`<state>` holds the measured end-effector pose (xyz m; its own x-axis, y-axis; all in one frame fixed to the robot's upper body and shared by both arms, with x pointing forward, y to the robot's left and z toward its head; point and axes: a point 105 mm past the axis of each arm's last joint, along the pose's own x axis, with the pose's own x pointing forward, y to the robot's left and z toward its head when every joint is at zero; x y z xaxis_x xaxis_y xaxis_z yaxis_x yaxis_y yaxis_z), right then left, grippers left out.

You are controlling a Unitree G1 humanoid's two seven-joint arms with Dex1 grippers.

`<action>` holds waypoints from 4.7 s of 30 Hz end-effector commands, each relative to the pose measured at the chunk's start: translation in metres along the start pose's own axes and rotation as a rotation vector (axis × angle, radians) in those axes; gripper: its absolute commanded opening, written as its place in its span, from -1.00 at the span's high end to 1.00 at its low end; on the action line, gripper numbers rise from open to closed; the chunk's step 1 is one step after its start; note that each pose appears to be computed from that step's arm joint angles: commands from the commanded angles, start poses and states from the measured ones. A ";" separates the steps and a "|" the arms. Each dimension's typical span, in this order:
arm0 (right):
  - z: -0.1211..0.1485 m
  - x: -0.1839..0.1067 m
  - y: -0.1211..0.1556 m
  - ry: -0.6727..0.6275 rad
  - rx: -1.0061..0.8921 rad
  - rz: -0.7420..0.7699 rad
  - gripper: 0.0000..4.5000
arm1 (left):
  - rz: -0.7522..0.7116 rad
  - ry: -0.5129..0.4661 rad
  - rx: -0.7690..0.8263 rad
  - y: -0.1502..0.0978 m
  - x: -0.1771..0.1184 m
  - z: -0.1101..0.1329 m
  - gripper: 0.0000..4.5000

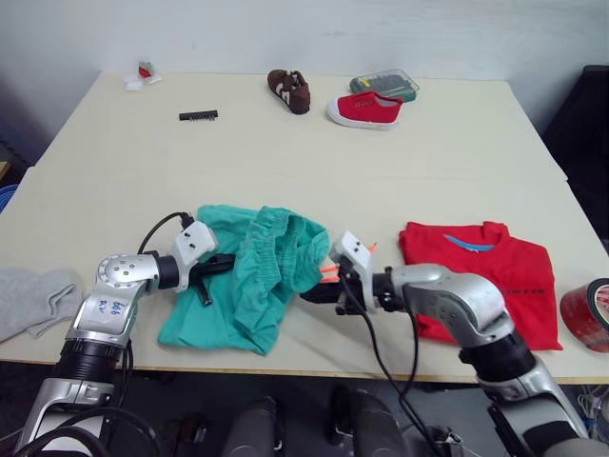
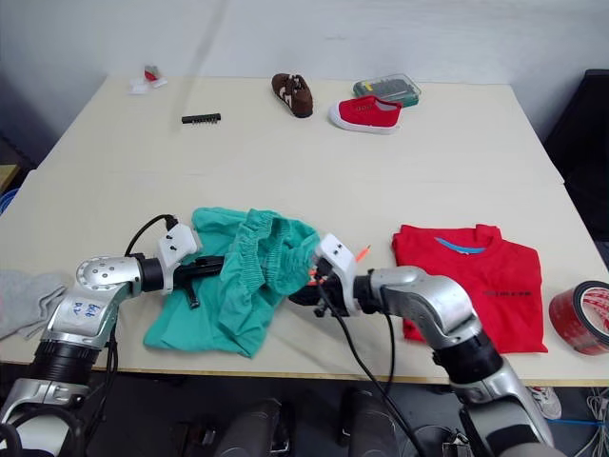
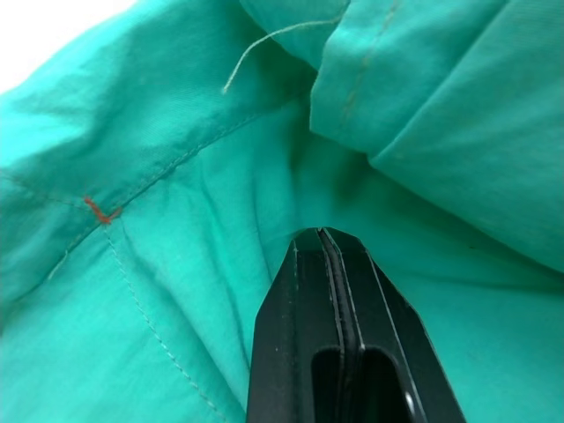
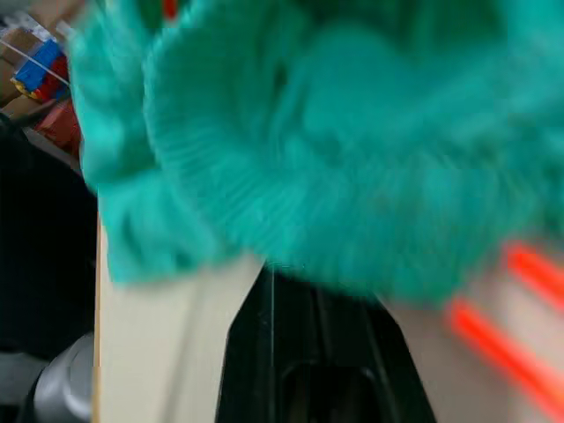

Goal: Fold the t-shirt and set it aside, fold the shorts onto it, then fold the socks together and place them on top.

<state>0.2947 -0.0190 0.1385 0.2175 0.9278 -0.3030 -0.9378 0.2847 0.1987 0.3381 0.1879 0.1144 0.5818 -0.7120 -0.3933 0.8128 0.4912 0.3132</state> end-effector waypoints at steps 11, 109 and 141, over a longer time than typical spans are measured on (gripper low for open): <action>0.049 0.055 -0.006 -0.096 -0.252 -0.018 0.98 | 0.214 -0.180 -0.222 0.031 -0.083 0.034 1.00; -0.004 0.073 -0.009 0.028 -0.479 -0.023 0.98 | 0.152 0.022 -0.130 0.046 -0.004 0.022 1.00; -0.002 0.101 -0.013 0.016 0.476 0.025 -0.99 | -0.094 -0.085 -0.232 -0.023 -0.162 0.062 -1.00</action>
<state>0.3260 0.0712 0.1235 0.1662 0.9568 -0.2385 -0.7488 0.2798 0.6008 0.2244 0.2602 0.2139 0.4857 -0.8065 -0.3372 0.8580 0.5136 0.0075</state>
